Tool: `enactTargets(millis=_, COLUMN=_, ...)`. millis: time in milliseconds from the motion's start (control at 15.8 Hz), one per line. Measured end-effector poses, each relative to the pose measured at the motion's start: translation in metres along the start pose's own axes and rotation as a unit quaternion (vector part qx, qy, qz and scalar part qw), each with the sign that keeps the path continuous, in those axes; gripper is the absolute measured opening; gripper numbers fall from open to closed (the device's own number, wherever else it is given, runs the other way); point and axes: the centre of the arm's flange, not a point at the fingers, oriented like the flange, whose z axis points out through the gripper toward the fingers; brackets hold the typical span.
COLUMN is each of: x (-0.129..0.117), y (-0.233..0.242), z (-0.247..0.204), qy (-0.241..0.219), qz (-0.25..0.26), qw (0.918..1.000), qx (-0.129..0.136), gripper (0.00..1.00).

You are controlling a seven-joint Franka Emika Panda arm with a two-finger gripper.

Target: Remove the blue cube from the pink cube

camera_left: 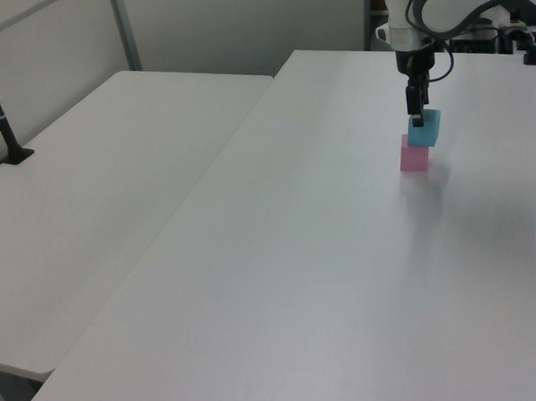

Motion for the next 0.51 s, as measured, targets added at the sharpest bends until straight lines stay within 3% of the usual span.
enactTargets(millis=381, x=0.003, y=0.004, z=0.021, qy=0.000, qz=0.003, qw=1.0000, qx=-0.001, gripper=0.99)
enactTargets(millis=507, x=0.004, y=0.005, z=0.022, qy=0.002, qz=0.004, qw=1.0000, qx=-0.001, gripper=0.78)
